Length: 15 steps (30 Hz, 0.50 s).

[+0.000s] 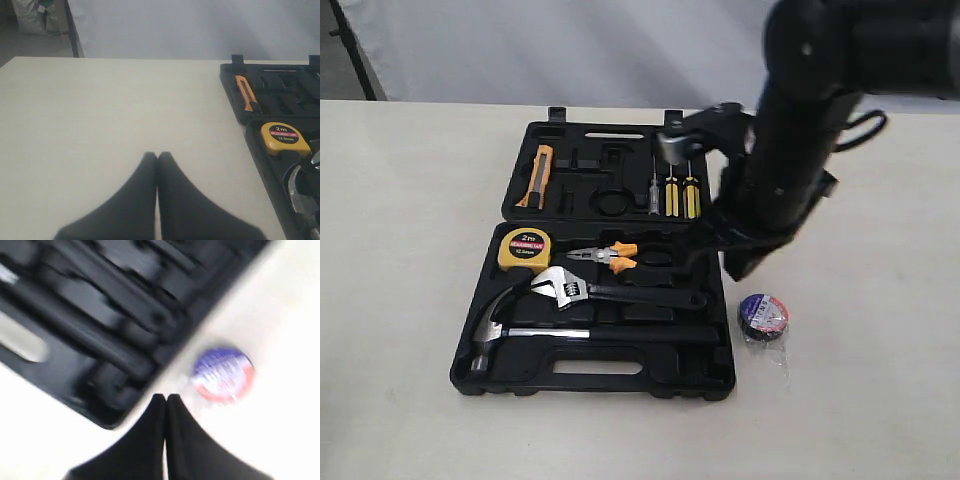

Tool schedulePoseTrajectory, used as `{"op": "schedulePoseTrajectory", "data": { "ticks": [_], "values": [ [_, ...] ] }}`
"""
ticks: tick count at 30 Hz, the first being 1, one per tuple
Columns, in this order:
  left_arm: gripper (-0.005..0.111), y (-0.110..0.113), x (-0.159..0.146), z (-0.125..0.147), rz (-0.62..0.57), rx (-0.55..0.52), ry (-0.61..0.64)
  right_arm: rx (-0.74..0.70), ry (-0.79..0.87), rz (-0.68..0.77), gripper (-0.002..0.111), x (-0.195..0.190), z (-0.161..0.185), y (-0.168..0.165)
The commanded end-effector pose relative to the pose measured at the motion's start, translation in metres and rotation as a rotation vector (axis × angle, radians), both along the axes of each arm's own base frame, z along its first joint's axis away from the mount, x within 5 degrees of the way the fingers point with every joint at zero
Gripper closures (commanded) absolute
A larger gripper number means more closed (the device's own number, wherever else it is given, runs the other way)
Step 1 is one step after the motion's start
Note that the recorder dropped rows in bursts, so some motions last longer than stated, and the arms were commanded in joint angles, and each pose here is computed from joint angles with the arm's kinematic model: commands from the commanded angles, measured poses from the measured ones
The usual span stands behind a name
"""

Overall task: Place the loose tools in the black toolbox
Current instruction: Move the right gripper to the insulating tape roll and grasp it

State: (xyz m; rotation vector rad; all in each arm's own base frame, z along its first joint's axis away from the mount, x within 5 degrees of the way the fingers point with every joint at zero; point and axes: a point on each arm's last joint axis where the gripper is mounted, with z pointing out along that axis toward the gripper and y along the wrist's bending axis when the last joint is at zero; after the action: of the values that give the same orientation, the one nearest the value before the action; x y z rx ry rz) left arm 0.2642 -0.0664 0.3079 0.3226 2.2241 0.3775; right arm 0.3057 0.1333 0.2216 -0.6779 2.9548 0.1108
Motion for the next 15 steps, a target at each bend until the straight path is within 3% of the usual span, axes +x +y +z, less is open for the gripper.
{"op": "schedulePoseTrajectory", "data": {
  "ticks": [1, 2, 3, 4, 5, 9, 15],
  "values": [
    [0.105, 0.0, -0.002, -0.001, 0.001, -0.027, -0.005, -0.006, 0.012, -0.224, 0.108, -0.004, -0.031, -0.048],
    [0.105, 0.0, -0.002, -0.001, 0.001, -0.027, -0.005, -0.004, 0.007, -0.246, 0.108, -0.005, -0.036, -0.053],
    [0.105, 0.0, -0.002, -0.001, 0.001, -0.027, -0.005, -0.003, 0.001, -0.259, 0.1, -0.007, -0.041, -0.057],
    [0.105, 0.0, -0.002, -0.001, 0.001, -0.027, -0.005, -0.001, -0.002, -0.263, 0.092, -0.006, -0.041, -0.057],
    [0.105, 0.0, -0.002, -0.001, 0.001, -0.027, -0.005, 0.003, -0.012, -0.268, 0.076, -0.006, -0.041, -0.057],
    [0.105, 0.0, -0.002, -0.001, 0.001, -0.027, -0.005, 0.038, -0.053, -0.29, 0.048, -0.001, -0.04, -0.054],
    [0.105, 0.0, -0.002, -0.001, 0.001, -0.027, -0.005, 0.031, -0.034, -0.293, 0.046, 0.003, -0.053, -0.053]
  ]
}}
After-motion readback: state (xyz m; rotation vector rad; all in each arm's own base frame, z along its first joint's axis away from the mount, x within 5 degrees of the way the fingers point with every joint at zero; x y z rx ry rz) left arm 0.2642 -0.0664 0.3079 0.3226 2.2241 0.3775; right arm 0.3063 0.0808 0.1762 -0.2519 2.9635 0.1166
